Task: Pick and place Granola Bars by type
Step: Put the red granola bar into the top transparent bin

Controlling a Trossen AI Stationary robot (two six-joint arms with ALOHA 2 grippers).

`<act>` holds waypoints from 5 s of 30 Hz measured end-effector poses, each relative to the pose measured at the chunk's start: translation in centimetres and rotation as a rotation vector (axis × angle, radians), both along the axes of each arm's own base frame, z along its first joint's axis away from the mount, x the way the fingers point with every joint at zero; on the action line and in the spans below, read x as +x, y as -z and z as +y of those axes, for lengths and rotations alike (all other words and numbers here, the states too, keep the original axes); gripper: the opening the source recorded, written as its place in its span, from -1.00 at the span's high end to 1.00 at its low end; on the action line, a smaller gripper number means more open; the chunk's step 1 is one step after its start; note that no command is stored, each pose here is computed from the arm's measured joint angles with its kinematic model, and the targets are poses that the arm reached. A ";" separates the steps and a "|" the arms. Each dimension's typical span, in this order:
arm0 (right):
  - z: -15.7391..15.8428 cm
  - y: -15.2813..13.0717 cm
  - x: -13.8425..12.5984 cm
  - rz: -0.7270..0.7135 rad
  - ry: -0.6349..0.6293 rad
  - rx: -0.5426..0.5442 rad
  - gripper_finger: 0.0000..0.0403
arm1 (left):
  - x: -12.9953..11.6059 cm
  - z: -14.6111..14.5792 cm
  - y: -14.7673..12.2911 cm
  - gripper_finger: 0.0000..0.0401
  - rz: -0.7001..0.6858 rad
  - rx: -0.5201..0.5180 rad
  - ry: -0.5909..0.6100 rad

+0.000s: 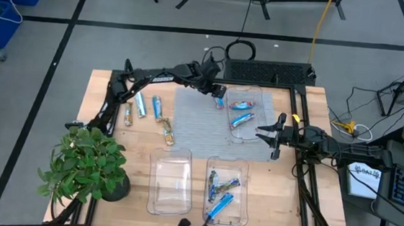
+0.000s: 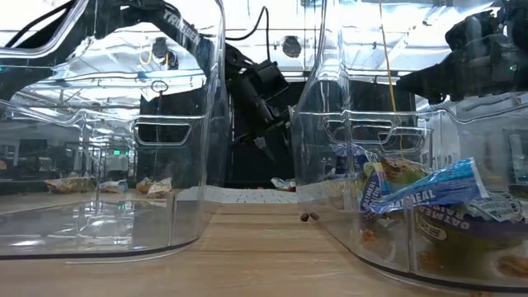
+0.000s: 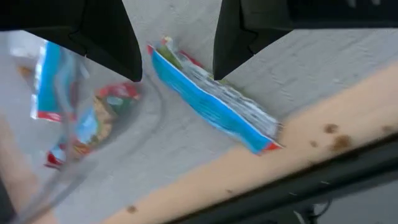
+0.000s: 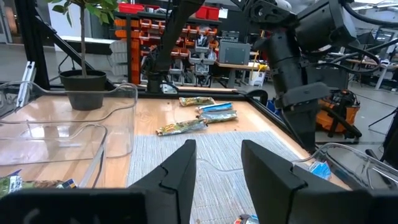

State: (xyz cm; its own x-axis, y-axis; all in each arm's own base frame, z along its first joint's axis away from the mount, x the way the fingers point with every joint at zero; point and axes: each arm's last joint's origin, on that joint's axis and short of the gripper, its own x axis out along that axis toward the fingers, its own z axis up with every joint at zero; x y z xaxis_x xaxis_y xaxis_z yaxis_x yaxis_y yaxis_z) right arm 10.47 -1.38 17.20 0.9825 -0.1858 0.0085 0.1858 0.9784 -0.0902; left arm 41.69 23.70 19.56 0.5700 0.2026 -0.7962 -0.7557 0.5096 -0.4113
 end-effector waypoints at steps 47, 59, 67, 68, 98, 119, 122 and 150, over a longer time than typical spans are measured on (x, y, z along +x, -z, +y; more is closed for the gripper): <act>0.0 0.0 0.0 0.000 0.000 0.000 0.41 | 1.5 -1.2 1.7 1.00 -0.107 -0.008 0.442; 0.0 0.0 0.0 0.005 0.000 0.001 0.41 | 3.7 -3.3 -6.4 1.00 -0.342 0.663 0.555; 0.0 0.0 0.0 0.005 0.000 0.001 0.40 | 1.9 1.5 -7.8 1.00 -0.461 0.714 0.347; 0.0 0.0 0.0 0.005 0.000 0.001 0.41 | 1.5 2.3 -8.0 1.00 -0.488 0.716 0.323; 0.0 0.0 0.0 0.005 0.000 0.001 0.40 | -7.8 3.1 -5.8 1.00 -0.090 0.354 0.286; 0.0 0.0 0.0 0.005 0.000 0.001 0.40 | -1.8 0.1 -2.9 1.00 -0.033 0.156 0.442; 0.0 0.0 0.0 0.003 0.000 0.000 0.41 | -1.1 -0.8 -3.2 1.00 -0.068 0.207 0.543; 0.0 0.1 0.0 0.006 0.000 0.001 0.40 | -15.9 -9.4 3.5 1.00 -0.539 0.546 0.326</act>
